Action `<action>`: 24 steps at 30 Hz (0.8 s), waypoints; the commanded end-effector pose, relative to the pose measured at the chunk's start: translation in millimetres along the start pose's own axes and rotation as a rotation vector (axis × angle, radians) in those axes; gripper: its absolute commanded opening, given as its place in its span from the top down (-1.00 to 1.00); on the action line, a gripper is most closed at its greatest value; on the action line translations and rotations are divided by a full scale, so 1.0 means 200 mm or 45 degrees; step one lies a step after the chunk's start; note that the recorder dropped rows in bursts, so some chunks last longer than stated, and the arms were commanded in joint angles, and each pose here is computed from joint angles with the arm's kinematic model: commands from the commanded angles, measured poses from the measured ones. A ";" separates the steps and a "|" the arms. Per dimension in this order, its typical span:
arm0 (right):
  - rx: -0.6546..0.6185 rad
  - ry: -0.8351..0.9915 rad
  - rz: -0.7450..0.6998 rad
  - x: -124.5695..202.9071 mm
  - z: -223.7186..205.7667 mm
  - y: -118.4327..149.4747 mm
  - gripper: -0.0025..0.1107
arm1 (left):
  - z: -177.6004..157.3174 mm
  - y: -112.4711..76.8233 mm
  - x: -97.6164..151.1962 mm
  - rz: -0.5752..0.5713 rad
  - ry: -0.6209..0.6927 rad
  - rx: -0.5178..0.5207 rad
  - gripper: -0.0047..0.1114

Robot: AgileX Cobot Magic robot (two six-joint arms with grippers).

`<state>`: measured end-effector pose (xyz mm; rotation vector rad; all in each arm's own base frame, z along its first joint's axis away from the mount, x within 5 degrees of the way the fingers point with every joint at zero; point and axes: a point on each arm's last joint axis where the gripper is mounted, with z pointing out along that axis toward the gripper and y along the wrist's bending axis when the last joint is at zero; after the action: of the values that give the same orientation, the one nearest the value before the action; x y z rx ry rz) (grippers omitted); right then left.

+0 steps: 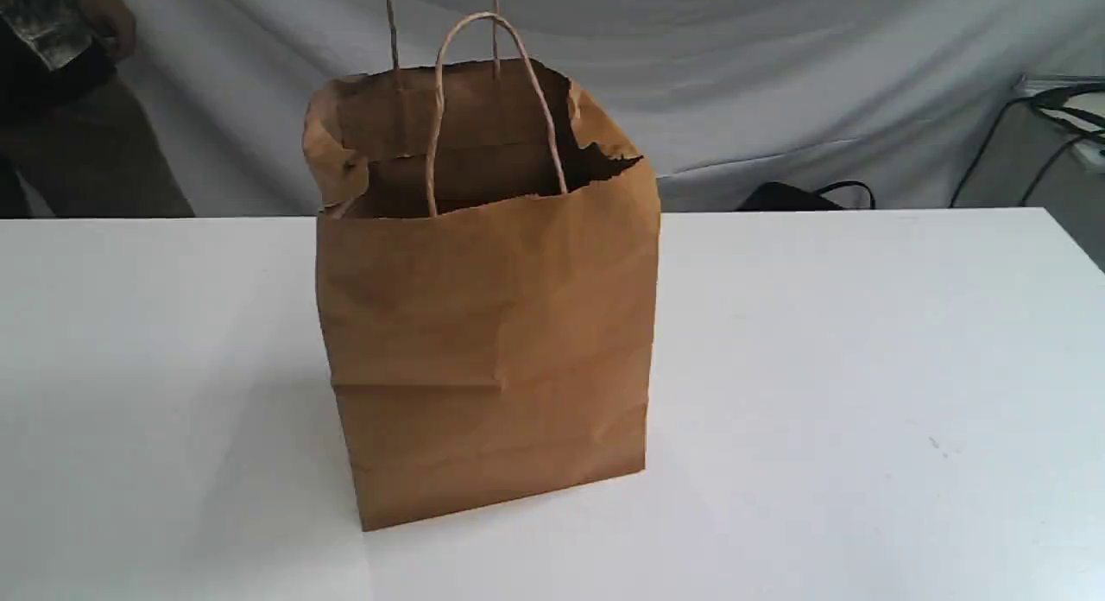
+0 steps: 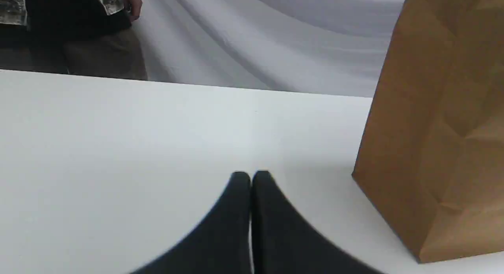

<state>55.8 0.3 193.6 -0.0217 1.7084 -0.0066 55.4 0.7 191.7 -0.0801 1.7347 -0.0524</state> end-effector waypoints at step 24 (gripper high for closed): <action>0.200 0.117 -0.093 0.04 -0.01 -0.06 0.96 | 0.00 0.00 0.00 0.000 -0.015 -0.003 0.92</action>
<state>53.3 -11.5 185.7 0.0647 1.7991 -0.1813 55.4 0.7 191.7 -0.0801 1.7347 -0.0524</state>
